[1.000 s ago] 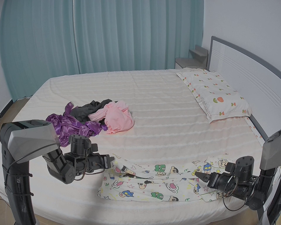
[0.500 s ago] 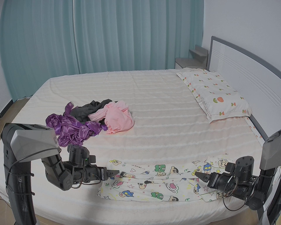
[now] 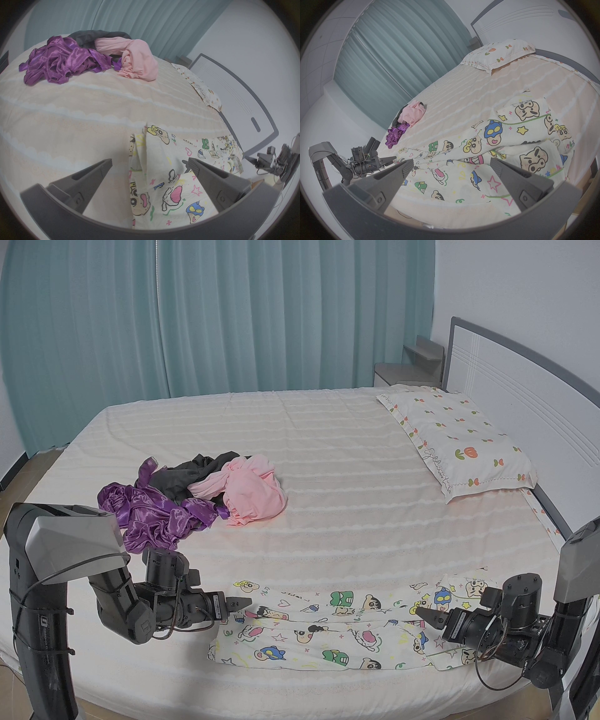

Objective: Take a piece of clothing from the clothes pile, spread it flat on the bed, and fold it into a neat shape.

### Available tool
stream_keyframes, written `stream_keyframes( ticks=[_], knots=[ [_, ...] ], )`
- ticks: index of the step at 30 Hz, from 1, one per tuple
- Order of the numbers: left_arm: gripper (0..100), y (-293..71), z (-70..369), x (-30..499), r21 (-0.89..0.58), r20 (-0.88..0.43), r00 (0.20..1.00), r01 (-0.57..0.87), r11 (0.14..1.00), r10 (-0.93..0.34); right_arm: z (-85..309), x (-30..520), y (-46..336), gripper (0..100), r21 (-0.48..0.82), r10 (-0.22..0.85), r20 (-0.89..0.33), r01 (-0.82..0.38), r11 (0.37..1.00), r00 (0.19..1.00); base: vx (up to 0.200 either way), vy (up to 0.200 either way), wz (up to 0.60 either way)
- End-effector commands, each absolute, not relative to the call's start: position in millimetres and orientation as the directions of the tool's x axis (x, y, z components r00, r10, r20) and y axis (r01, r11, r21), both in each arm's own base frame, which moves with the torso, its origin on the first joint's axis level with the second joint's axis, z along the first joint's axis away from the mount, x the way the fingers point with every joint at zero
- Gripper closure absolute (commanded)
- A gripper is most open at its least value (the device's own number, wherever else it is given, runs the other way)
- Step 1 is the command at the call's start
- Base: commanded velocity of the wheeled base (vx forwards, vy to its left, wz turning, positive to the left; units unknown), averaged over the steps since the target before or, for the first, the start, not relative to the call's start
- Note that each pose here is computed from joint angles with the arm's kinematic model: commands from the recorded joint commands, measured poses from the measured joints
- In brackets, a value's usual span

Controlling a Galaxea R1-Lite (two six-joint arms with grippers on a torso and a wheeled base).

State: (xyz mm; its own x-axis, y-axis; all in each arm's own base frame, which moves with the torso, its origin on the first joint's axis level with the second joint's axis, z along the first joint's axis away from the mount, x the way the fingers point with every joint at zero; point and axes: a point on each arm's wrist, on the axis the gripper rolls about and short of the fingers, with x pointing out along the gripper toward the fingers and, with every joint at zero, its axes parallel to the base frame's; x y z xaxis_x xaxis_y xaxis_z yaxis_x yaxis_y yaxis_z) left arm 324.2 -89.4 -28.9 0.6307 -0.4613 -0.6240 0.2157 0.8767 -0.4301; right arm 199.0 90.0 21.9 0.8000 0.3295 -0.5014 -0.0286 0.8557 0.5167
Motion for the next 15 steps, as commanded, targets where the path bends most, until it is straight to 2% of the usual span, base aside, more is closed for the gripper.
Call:
stream_keyframes(
  ticks=[1, 7, 15],
  knots=[
    [0, -91, -38, 321, -0.367, -0.664, 0.593, 0.272, 0.890, -0.455, 19, 195, 89, 0, 0.508, 0.325, -0.526, -0.016, 0.861, 0.786, 0.000, 0.000, 0.00],
    [0, -95, -46, 310, -0.277, -0.804, 0.477, 0.229, 0.933, -0.355, 17, 195, 89, 0, 0.505, 0.323, -0.532, -0.013, 0.863, 0.783, 0.000, 0.000, 0.00],
    [0, -88, -35, 310, -0.197, -0.819, 0.509, 0.186, 0.963, -0.266, 17, 193, 91, 0, 0.500, 0.329, -0.541, -0.018, 0.866, 0.774, 0.000, 0.000, 0.00]
  ],
)
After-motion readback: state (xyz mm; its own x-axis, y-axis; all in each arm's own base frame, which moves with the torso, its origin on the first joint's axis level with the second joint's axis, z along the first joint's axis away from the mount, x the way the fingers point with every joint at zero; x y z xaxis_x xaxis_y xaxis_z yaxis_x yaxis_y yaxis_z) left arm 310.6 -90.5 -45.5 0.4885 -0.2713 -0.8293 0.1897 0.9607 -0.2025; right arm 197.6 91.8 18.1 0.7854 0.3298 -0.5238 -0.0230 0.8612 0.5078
